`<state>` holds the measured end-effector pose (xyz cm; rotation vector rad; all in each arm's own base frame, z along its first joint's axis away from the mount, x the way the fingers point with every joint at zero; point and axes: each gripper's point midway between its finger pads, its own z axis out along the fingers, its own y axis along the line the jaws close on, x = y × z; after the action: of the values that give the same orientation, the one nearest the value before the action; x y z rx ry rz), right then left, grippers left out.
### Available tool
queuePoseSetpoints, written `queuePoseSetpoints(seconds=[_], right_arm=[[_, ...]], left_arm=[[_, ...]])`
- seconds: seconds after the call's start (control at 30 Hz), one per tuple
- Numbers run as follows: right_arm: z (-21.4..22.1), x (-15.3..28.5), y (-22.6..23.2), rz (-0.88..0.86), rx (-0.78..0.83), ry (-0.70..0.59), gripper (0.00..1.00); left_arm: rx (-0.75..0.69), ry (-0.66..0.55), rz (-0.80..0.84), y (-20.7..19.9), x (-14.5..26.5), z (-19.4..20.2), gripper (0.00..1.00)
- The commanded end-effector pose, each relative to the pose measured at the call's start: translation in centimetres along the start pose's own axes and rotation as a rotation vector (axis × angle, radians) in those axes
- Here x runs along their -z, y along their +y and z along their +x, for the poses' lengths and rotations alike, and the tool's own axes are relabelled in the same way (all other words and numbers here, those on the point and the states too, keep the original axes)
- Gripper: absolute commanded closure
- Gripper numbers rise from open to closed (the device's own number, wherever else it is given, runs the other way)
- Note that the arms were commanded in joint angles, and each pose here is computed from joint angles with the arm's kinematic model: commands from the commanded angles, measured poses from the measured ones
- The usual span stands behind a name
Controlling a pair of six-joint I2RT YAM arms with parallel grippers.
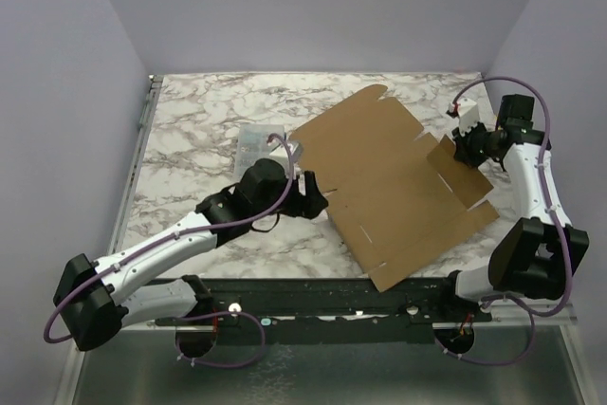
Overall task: Fold the paper box
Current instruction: Pick up the paper box from the center of the board.
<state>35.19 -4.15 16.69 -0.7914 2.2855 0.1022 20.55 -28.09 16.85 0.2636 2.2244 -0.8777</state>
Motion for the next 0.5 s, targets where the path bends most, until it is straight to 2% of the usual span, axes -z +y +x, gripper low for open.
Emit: queuePoseSetpoints(seconds=[0.0, 0.07, 0.17, 0.23, 0.33, 0.47], right_arm=[[-1.3, 1.3, 0.9, 0.007, 0.319, -0.100, 0.99], [-2.5, 1.9, 0.7, 0.040, 0.380, -0.161, 1.00], [-4.3, 2.5, 1.0, 0.020, 0.421, -0.234, 0.99], [-5.3, 2.5, 1.4, -0.014, 0.414, -0.267, 0.99], [-6.2, 2.7, 1.6, -0.029, 0.398, -0.306, 1.00], [-6.9, 3.0, 1.7, -0.017, 0.399, -0.345, 0.99]], left_arm=[[-0.279, -0.132, -0.020, -0.7, 1.4, -6.8, 0.14], [-0.339, -0.176, -0.076, 0.9, 0.8, -10.4, 0.05], [-0.324, -0.162, 0.014, 2.7, -1.5, -14.9, 0.04], [-0.326, -0.153, 0.009, 4.7, -3.4, -17.2, 0.03], [-0.323, -0.094, 0.001, 8.7, -6.1, -18.1, 0.02], [-0.175, -0.030, 0.131, 11.9, -10.0, -18.1, 0.01]])
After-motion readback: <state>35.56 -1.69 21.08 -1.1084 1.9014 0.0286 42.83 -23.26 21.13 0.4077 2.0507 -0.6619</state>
